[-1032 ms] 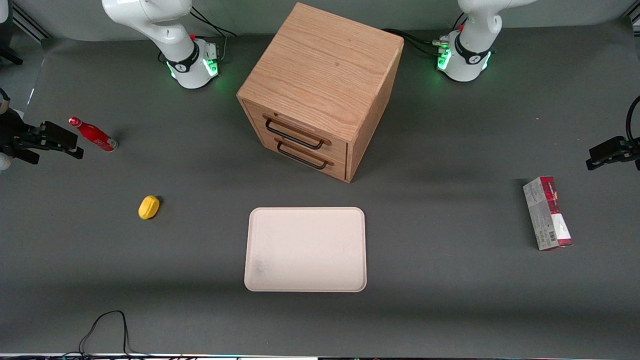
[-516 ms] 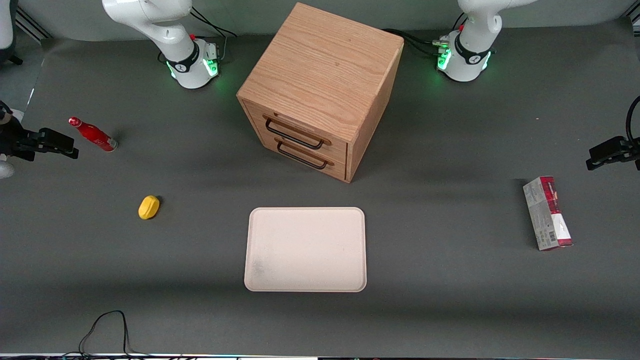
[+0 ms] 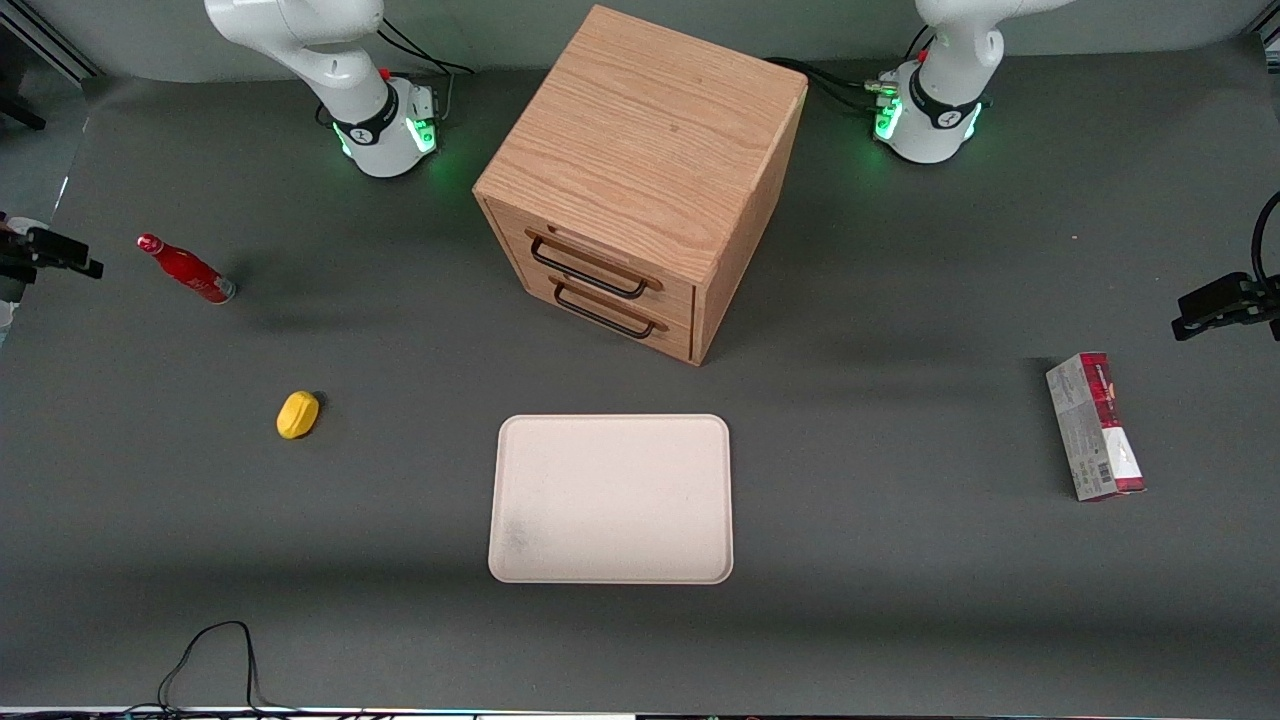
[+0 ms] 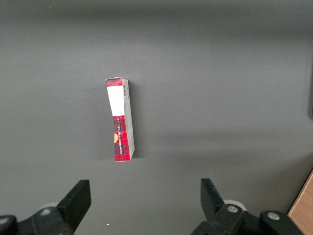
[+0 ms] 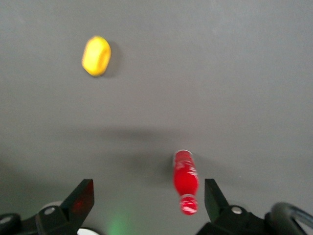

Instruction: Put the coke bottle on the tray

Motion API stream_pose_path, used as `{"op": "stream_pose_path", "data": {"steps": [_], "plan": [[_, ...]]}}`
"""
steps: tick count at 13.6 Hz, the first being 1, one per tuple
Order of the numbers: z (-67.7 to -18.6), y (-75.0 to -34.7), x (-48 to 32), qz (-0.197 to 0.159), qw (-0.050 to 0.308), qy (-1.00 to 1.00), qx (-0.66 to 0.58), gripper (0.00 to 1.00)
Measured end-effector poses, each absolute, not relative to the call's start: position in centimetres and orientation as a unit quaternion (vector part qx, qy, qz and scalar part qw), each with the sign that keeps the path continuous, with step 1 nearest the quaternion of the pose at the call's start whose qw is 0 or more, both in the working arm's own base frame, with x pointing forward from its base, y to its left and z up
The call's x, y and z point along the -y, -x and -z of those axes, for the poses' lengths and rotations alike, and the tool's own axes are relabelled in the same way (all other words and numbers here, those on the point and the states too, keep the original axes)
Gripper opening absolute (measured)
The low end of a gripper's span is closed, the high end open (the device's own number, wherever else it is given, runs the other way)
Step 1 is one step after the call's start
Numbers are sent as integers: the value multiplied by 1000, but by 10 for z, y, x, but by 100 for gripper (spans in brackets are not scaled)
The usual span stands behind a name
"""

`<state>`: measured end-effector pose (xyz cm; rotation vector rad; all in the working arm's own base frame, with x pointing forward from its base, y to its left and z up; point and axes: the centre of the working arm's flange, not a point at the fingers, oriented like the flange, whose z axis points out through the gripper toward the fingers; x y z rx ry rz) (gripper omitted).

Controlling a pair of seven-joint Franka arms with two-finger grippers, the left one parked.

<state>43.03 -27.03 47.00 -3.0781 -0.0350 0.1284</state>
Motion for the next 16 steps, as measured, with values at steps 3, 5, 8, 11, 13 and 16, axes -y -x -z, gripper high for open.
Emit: {"op": "stream_pose_path", "data": {"steps": [3,5,8,11,13,16], "plan": [[-413,-382,293,-14,50,998,25,100],[-377,-358,299,-5,56,998,30,100],[-334,-327,307,10,34,999,34,100],[-313,-309,309,13,30,999,25,100],[-310,-307,307,11,32,999,25,100],[-308,-306,305,9,35,999,26,98]]}}
